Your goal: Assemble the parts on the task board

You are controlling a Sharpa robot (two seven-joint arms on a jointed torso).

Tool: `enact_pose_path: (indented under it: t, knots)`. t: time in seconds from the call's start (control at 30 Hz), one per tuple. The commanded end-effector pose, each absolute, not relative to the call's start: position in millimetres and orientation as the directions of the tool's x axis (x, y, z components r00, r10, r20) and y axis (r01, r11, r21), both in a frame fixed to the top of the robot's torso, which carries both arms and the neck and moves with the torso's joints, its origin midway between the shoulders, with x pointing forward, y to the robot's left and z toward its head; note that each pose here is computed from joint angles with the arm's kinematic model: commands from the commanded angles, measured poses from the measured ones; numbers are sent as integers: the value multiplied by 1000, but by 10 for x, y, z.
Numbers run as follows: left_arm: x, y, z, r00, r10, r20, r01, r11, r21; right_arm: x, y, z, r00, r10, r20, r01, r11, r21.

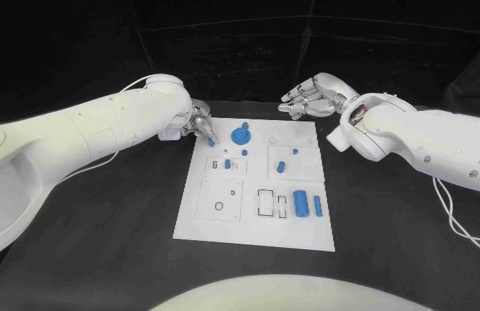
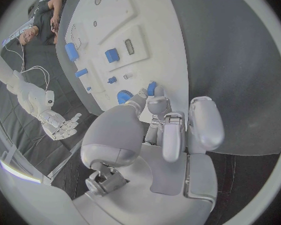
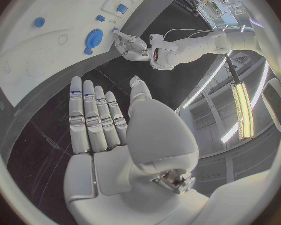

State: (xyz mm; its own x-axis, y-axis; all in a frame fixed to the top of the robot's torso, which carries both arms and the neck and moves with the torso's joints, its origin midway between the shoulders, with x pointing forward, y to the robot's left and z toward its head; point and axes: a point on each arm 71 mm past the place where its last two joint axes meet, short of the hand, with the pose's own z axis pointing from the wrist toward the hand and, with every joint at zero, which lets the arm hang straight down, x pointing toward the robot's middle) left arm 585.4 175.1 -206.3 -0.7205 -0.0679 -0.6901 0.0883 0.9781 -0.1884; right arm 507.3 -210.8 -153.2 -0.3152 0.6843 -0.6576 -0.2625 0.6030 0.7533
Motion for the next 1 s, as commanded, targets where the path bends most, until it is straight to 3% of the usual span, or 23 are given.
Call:
enact_pose_path:
  t: [0.03,0.27,0.5,1.0]
  knots:
    - [5851,1741,-2064,-721,-60,-691,91,979,-181,5071,-2097,-1518,-320,684,-656,-271,597,755]
    - [5833,1741,-2067,-717,-68,-694,92,977,-192,5072,-2098,-1519,-322,683,-656,-270,598,755]
    - [5742,1810,-2035,-697,-132,-705,82,962,-261,5075,-2121,-1523,-321,682,-657,-265,601,754]
    - [5301,1869,-1920,-589,-297,-752,105,894,-435,5086,-2170,-1530,-317,682,-659,-258,607,752]
